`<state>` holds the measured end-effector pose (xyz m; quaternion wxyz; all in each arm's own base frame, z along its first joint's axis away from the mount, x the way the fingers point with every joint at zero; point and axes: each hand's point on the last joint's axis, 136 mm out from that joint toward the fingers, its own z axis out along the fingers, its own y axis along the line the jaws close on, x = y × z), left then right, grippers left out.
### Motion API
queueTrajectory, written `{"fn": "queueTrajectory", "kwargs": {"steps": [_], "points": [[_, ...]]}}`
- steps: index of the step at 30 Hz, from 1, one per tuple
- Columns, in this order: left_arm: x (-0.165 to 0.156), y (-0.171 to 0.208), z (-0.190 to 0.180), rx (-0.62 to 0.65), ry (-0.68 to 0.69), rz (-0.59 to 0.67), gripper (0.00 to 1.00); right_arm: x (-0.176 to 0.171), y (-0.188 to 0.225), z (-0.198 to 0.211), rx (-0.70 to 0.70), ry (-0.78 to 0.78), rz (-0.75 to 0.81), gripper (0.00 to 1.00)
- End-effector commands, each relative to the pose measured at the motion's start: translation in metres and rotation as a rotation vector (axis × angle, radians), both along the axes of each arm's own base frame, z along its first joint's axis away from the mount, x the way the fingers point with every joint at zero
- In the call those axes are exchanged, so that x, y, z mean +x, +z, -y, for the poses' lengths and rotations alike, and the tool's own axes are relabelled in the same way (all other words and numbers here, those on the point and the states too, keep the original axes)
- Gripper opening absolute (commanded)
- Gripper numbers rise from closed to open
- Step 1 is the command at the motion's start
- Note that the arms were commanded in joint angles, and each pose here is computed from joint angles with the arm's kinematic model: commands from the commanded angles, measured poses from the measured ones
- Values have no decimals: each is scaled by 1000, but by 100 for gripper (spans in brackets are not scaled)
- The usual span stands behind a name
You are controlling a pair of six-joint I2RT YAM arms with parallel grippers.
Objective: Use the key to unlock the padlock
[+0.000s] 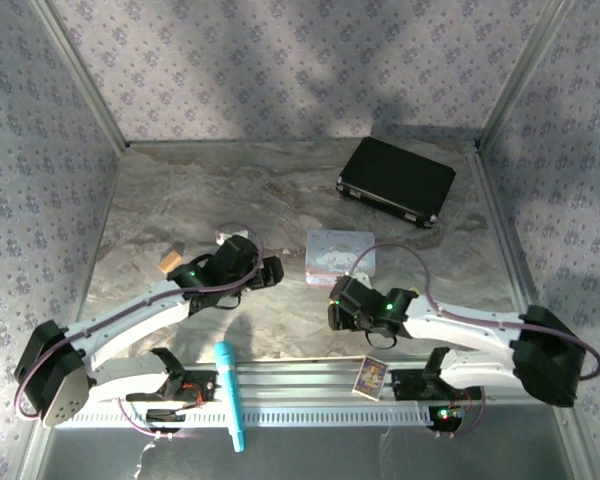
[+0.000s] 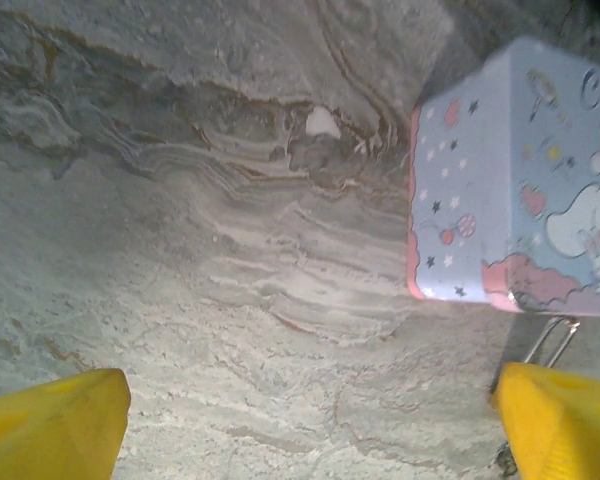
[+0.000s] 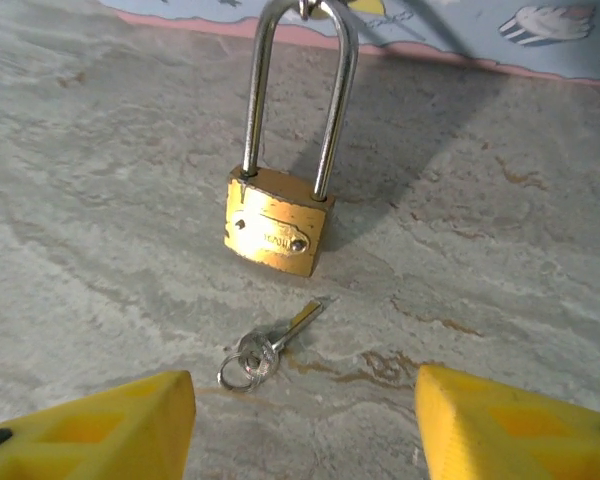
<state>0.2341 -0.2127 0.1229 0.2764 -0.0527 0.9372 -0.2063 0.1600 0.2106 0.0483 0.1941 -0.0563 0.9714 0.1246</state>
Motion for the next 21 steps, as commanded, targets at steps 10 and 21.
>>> {"fn": "queueTrajectory", "kwargs": {"steps": [10, 21], "points": [[6, 5, 15, -13, 21, 29, 92, 14, -17, -12, -85, -76, 25, 49], [9, -4, 25, 4, -4, 8, 92, 0, -33, -1, -213, -56, -19, 46]]}}
